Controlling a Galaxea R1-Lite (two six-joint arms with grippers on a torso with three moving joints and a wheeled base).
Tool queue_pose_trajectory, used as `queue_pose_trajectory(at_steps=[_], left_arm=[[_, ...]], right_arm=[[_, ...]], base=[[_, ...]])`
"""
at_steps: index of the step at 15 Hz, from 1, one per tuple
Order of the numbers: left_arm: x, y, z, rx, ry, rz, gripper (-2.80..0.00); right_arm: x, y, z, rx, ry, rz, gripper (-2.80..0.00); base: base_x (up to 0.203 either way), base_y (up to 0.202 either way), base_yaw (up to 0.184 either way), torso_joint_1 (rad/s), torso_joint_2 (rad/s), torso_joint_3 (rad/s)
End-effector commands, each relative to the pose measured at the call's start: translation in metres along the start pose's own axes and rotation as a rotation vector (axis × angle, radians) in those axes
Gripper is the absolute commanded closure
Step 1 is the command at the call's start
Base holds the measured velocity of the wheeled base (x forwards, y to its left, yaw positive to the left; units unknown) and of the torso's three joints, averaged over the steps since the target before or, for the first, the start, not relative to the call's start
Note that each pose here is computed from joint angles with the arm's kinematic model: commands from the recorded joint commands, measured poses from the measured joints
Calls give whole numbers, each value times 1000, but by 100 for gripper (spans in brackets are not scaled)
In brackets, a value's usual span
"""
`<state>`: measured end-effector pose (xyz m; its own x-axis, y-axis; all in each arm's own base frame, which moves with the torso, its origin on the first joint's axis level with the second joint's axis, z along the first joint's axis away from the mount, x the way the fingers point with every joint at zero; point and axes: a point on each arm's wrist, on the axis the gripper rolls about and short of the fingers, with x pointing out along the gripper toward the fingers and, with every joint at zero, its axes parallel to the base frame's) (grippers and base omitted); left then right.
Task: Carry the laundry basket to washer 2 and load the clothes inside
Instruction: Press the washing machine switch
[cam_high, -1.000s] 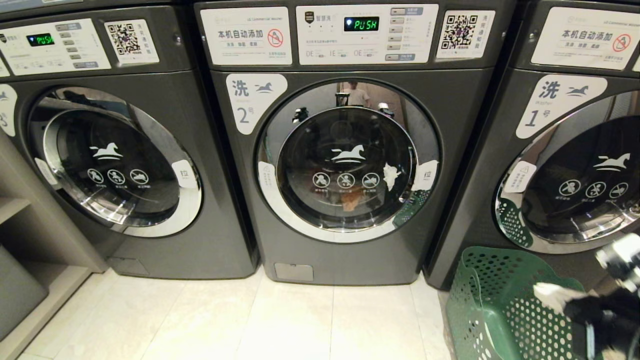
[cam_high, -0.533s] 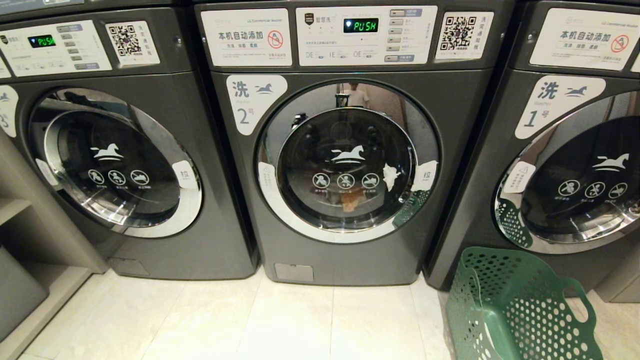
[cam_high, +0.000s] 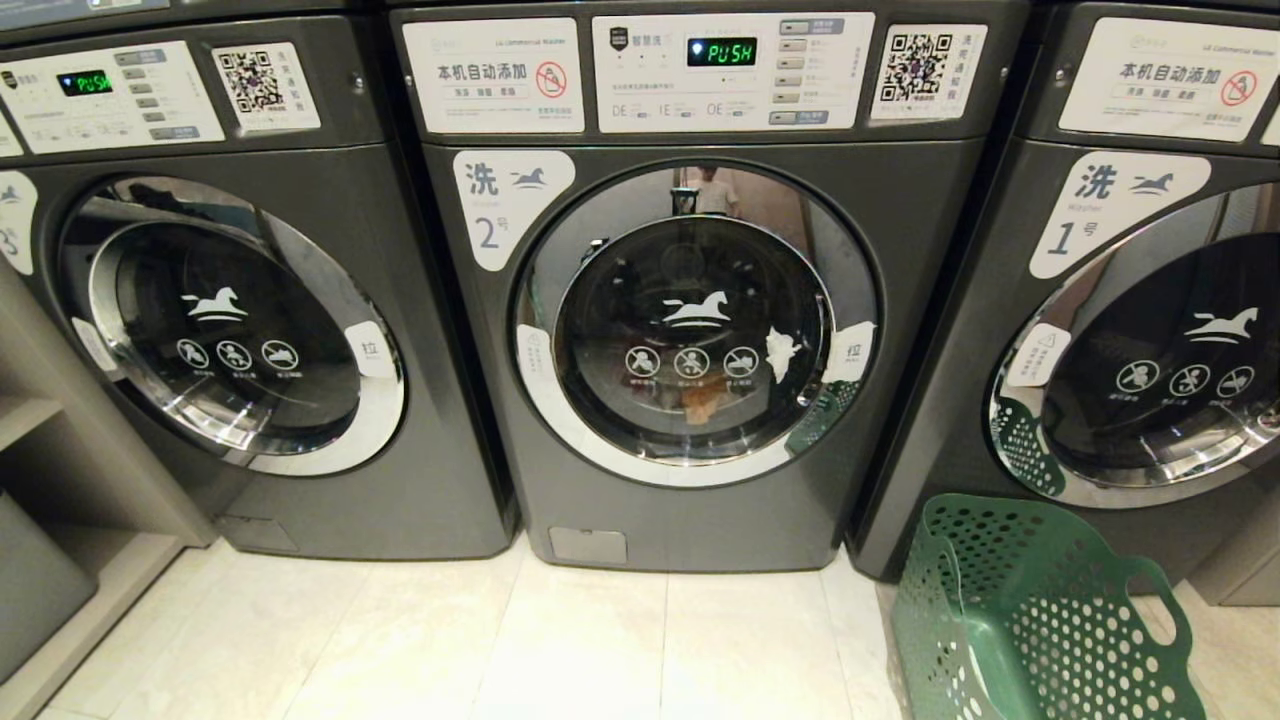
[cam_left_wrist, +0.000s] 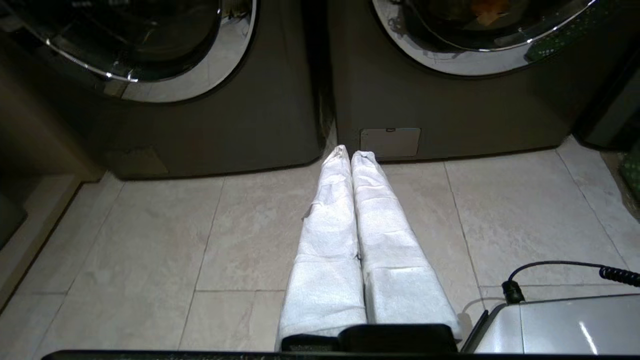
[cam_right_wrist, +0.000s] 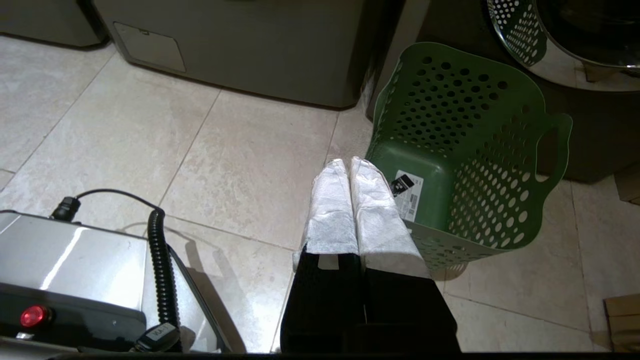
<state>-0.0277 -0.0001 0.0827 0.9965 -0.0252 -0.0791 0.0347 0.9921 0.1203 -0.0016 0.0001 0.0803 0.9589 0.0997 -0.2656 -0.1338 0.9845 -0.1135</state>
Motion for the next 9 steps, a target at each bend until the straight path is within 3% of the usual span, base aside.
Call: queue_pose_trajectory(at_steps=[1, 6, 9], left_arm=[[2, -1, -7, 5, -9, -1, 0], [2, -1, -7, -16, -17, -2, 0], [2, -1, -7, -18, -15, 1, 0]], right_arm=[[0, 0, -2, 35, 19, -6, 0], [8, 0, 0, 40, 120, 0, 0], [-3, 1, -3, 42, -15, -83, 0]], base=[[0, 0, 0, 0, 0, 0], [0, 0, 0, 0, 0, 0], [0, 0, 0, 0, 0, 0]])
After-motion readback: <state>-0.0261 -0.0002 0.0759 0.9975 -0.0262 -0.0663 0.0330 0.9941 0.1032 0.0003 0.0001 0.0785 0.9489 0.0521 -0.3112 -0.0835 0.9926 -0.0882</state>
